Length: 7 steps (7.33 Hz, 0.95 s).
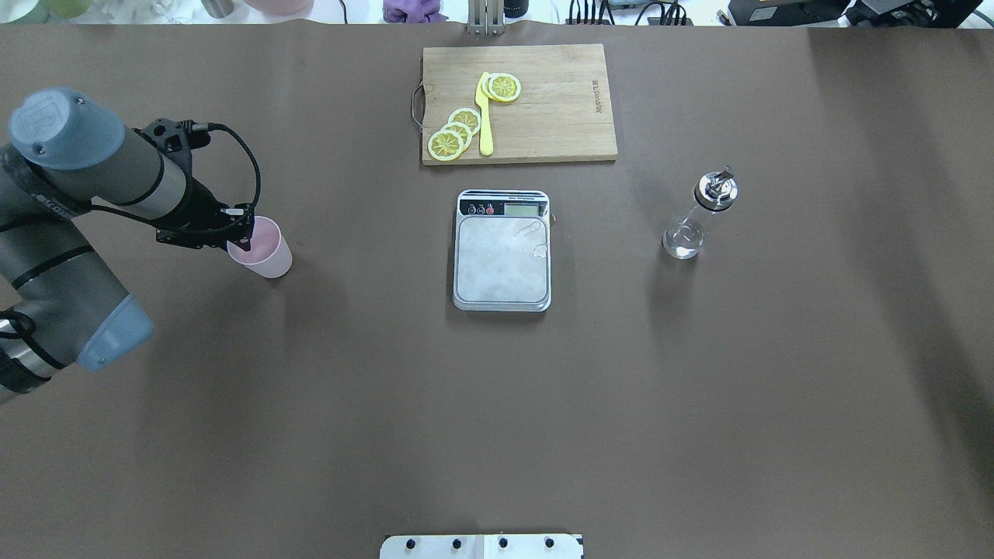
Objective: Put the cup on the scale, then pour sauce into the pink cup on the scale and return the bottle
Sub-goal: 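Reach the left gripper to the pink cup and grasp it, then carry the pink cup with the left gripper onto the scale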
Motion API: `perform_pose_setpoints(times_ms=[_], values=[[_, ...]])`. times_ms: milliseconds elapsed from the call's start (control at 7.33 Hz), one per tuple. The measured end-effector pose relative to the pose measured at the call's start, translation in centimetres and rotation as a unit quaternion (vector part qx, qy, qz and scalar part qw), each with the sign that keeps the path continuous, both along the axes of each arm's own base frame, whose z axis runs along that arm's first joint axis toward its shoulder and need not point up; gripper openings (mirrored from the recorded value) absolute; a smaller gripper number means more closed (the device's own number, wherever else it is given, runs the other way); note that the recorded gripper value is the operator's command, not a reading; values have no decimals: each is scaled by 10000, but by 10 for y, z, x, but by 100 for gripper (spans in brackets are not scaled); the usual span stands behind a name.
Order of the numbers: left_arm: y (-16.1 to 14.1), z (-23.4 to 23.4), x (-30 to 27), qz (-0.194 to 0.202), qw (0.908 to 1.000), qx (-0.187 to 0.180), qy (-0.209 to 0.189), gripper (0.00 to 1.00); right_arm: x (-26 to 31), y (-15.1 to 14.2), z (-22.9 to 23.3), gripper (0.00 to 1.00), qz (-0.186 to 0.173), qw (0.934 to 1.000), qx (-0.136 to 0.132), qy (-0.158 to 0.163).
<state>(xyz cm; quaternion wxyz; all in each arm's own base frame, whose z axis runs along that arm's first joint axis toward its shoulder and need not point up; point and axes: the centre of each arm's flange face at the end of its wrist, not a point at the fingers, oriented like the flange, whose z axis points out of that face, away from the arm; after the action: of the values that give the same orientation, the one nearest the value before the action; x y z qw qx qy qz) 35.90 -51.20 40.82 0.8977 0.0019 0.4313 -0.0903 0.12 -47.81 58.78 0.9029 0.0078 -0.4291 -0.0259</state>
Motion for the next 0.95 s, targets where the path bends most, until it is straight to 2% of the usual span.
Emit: perform_pose_setpoints(times_ms=[273,409,682,955], values=[[0,-13,-12,132,9996,-151,191,0,-1,0,0,100,-6,10000,2,-1],[-10,-29,-25,100,9992,-310,239,0,-1,0,-1,100,-10,10000,8,-1],[-34,-103,-27,-24,9980,-599,205,0,-1,-1,-2,100,-16,10000,26,-8],[-38,-183,-2,-300,9939,-1005,333,0,-1,-1,-4,100,-14,10000,40,-28]])
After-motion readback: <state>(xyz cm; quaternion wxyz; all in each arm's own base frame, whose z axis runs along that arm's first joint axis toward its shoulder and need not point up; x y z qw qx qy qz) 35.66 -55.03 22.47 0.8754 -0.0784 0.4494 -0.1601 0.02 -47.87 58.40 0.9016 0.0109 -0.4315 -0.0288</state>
